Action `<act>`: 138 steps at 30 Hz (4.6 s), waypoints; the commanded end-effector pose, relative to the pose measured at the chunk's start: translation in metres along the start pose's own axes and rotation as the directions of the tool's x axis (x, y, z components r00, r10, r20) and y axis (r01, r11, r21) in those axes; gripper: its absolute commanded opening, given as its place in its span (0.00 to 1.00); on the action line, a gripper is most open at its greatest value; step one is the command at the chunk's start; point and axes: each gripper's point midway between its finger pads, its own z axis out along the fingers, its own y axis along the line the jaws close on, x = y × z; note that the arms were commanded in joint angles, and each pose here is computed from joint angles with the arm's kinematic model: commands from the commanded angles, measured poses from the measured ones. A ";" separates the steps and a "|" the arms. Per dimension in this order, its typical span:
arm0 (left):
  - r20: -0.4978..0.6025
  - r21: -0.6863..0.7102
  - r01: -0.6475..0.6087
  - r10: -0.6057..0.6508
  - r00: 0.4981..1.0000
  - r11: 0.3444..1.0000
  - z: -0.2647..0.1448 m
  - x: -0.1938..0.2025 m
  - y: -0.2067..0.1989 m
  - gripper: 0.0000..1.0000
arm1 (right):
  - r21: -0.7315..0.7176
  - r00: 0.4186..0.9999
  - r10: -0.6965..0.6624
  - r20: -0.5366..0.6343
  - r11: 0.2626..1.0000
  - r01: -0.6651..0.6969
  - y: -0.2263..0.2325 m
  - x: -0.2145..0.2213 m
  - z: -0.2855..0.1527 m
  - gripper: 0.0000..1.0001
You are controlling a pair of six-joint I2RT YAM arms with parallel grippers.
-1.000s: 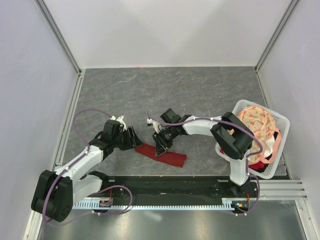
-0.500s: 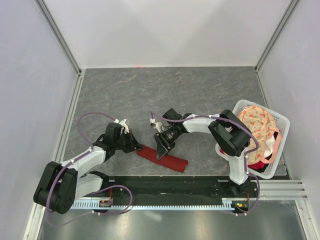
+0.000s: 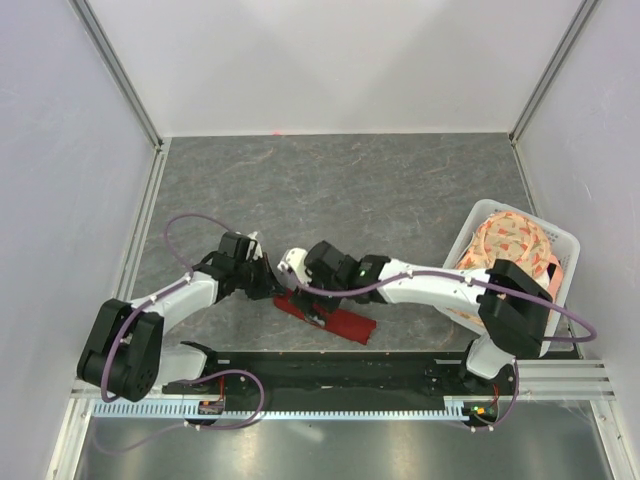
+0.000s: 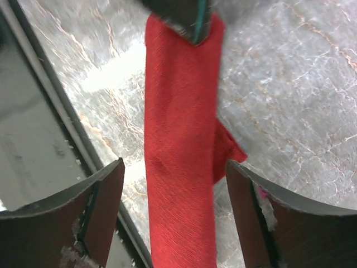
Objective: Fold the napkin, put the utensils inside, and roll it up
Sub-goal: Roll the napkin with the utensil
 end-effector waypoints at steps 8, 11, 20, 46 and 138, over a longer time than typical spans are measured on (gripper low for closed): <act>-0.055 -0.036 0.009 -0.011 0.998 0.999 0.001 -0.003 0.000 0.02 | 0.205 0.974 -0.226 -0.034 0.952 0.228 0.009 0.018 0.016 0.84; -0.057 -0.038 0.010 -0.012 0.998 0.999 0.002 -0.003 0.000 0.02 | 0.195 0.968 -0.241 -0.064 0.949 0.249 0.013 0.026 0.024 0.83; -0.068 -0.010 -0.014 0.013 0.998 1.000 0.001 -0.004 -0.006 0.02 | 0.227 0.970 -0.194 -0.149 0.948 0.225 -0.003 0.045 0.042 0.72; 0.171 0.120 -0.126 0.104 0.980 0.985 -0.026 -0.024 -0.031 0.62 | -0.501 0.892 0.328 -0.313 0.740 -0.448 0.007 0.043 0.032 0.36; 0.042 0.157 -0.092 0.087 0.995 0.983 -0.012 -0.009 -0.032 0.54 | -0.497 0.846 0.388 -0.367 0.687 -0.531 -0.021 0.078 0.059 0.36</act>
